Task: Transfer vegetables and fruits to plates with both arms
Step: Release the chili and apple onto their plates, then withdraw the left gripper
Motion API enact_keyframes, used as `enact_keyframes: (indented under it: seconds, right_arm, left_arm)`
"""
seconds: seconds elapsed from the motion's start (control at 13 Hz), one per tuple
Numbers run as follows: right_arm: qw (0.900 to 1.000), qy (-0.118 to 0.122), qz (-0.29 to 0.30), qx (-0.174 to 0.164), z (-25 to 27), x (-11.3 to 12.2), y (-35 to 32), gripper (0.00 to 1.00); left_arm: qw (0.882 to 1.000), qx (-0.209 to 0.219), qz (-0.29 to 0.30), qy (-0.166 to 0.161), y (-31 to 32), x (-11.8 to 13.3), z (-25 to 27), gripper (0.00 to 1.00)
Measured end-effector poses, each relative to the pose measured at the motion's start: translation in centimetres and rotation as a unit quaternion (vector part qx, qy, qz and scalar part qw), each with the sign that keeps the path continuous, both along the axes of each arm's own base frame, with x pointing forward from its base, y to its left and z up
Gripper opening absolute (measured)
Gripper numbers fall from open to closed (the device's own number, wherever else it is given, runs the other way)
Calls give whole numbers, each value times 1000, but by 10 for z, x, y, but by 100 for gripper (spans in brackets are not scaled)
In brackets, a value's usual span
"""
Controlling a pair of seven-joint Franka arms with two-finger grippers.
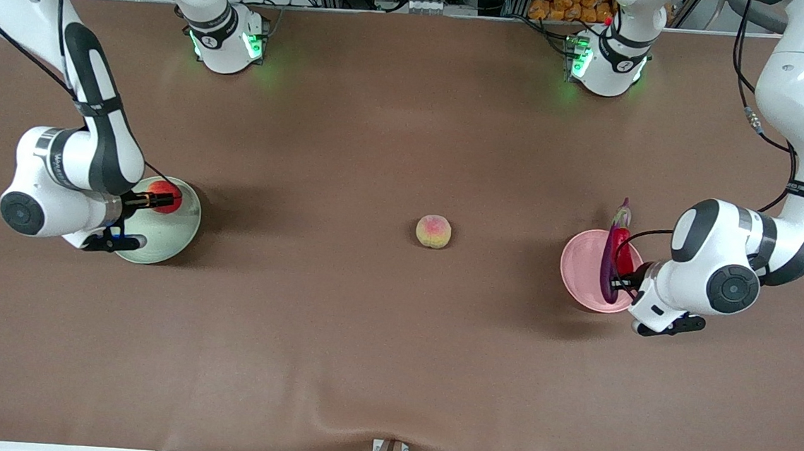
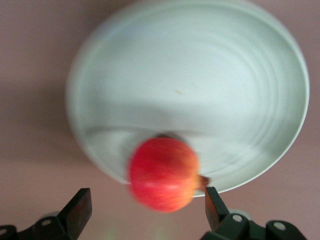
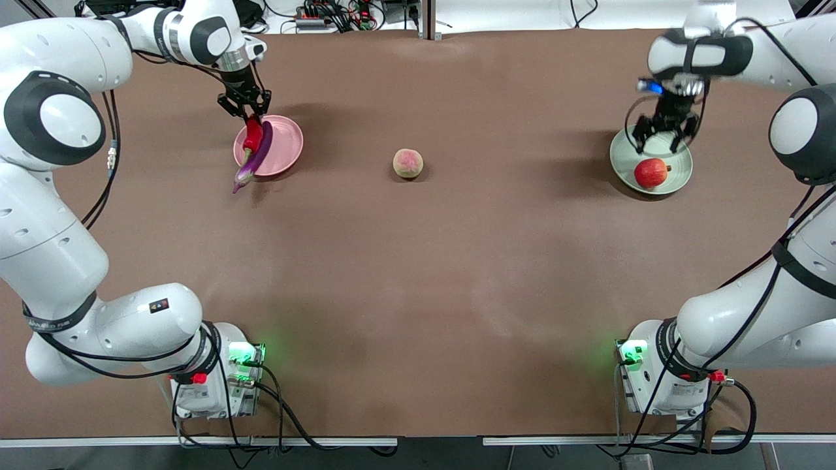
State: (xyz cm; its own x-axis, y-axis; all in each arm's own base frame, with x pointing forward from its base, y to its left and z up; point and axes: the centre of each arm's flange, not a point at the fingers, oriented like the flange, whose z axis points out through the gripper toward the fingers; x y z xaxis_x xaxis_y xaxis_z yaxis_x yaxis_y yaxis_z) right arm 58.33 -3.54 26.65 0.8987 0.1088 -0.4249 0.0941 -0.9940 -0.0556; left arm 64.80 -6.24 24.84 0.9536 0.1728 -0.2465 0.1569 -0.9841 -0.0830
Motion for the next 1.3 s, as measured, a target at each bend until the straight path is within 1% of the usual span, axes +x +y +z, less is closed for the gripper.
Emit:
enact_keyframes:
  seconds: [0.15, 0.23, 0.38, 0.46, 0.61, 0.69, 0.77, 0.84, 0.92, 1.07, 1.23, 1.3]
  right_arm:
    - [999, -23, 26, 5, 46, 27, 50, 100]
    - [999, -33, 23, 4, 63, 34, 76, 100]
    - [999, -40, -21, 12, 85, 40, 114, 100]
    - [998, -44, -49, 23, 94, 42, 128, 100]
    - [993, -50, -97, 43, 111, 47, 154, 100]
    - [990, -49, -124, 51, 119, 48, 169, 100]
    - [985, -46, -154, 55, 126, 47, 189, 100]
    - [981, -42, -181, 52, 133, 44, 211, 100]
    - [977, -36, -205, 47, 136, 41, 236, 100]
    - [969, -25, -241, 37, 136, 30, 295, 100]
    - [961, -33, -270, 43, 121, 22, 358, 100]
    - [955, -41, -290, 42, 109, 16, 391, 100]
  left_arm:
    - [1000, -4, 1, -8, -17, 1, -3, 30]
    - [1000, -7, 1, -13, -25, 1, -7, 30]
    - [1000, -16, 3, -25, -33, 4, -13, 30]
    - [999, -18, 4, -30, -33, 6, -14, 34]
    - [999, -20, 10, -42, -27, 13, -6, 58]
    - [998, -18, 15, -54, -22, 19, 7, 69]
    - [997, -15, 19, -75, -15, 25, 30, 78]
    - [995, -6, 24, -99, -7, 30, 64, 92]
    - [993, 11, 29, -115, 2, 29, 105, 100]
    - [989, 57, 37, -129, 12, 8, 195, 100]
    - [984, 95, 42, -142, 5, -23, 278, 100]
    - [983, 100, 43, -147, -4, -38, 308, 100]
